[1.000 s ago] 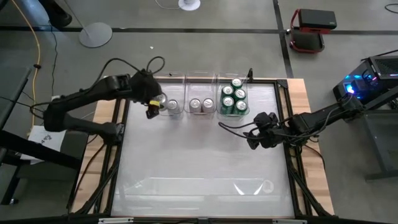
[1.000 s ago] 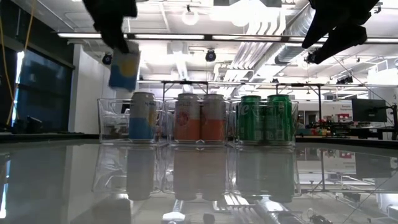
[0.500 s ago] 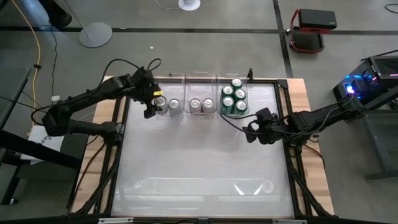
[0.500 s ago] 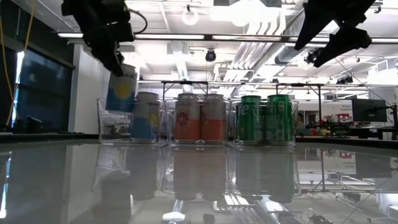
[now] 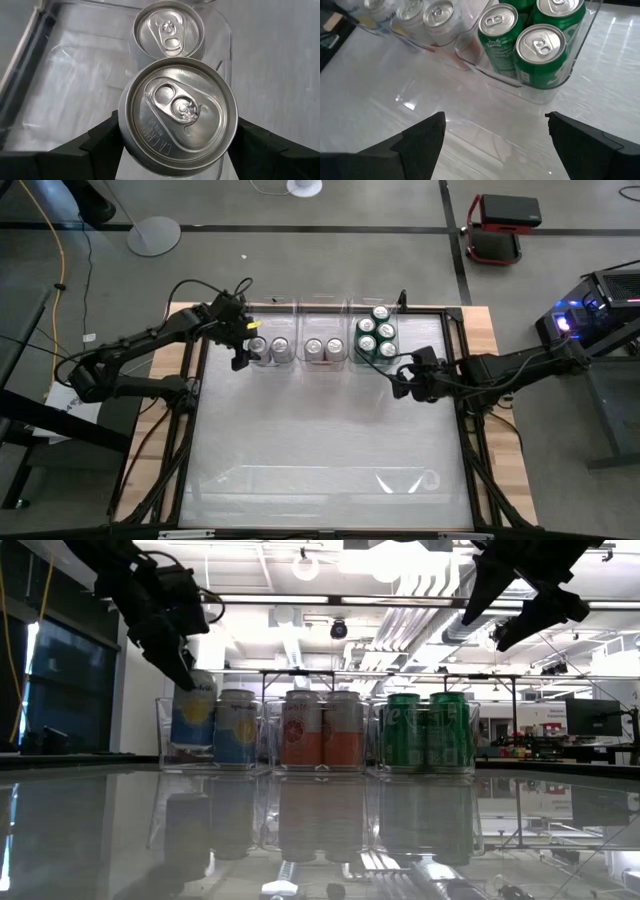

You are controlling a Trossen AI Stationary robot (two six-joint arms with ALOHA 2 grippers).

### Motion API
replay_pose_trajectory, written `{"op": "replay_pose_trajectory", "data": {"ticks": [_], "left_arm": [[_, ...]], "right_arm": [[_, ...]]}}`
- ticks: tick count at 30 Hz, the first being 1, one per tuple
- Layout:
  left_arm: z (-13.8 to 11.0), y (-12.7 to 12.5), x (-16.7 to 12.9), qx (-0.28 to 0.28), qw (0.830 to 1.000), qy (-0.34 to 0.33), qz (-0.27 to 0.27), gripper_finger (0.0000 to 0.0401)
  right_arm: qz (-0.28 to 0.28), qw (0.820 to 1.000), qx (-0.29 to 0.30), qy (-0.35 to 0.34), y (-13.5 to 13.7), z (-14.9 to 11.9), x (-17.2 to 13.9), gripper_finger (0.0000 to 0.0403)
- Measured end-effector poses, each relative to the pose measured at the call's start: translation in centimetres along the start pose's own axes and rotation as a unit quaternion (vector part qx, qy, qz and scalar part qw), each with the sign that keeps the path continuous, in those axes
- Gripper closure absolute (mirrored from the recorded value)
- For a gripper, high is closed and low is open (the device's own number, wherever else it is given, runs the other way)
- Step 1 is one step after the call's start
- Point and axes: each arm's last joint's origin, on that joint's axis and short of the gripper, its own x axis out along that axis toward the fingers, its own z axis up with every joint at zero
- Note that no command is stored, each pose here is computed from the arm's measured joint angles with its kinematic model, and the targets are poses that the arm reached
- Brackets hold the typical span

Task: Sort soda cans
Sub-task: Put the blue-white soda can into the left transparent bin

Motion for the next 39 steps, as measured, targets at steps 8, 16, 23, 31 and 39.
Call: {"op": "replay_pose_trajectory", "data": {"ticks": [8,16,23,31,39], "left_arm": [[-1.1,0.1,0.6,-0.012,1.0,0.011,-0.007,0.0109],[-0.7,0.3,0.6,-0.005,1.0,-0.009,0.003,0.0065],[-0.7,0.3,0.6,-0.02,1.0,-0.007,0.002,0.0047],[0.5,0.1,-1.0,-0.029,0.999,-0.007,-0.029,0.0046],[1.3,0.3,-1.5,0.057,0.998,0.005,0.024,0.0046]], "right_arm": [[0.002,1.0,0.02,-0.009,0.1,0.5,0.3,0.0064],[0.002,0.999,0.031,-0.01,0.0,0.6,0.3,0.0064],[0.008,0.999,0.035,-0.008,0.2,0.6,0.3,0.0064],[0.013,0.999,0.038,-0.009,0.3,0.7,0.3,0.0064],[0.014,0.999,0.037,-0.009,0.3,0.7,0.3,0.0064]]}}
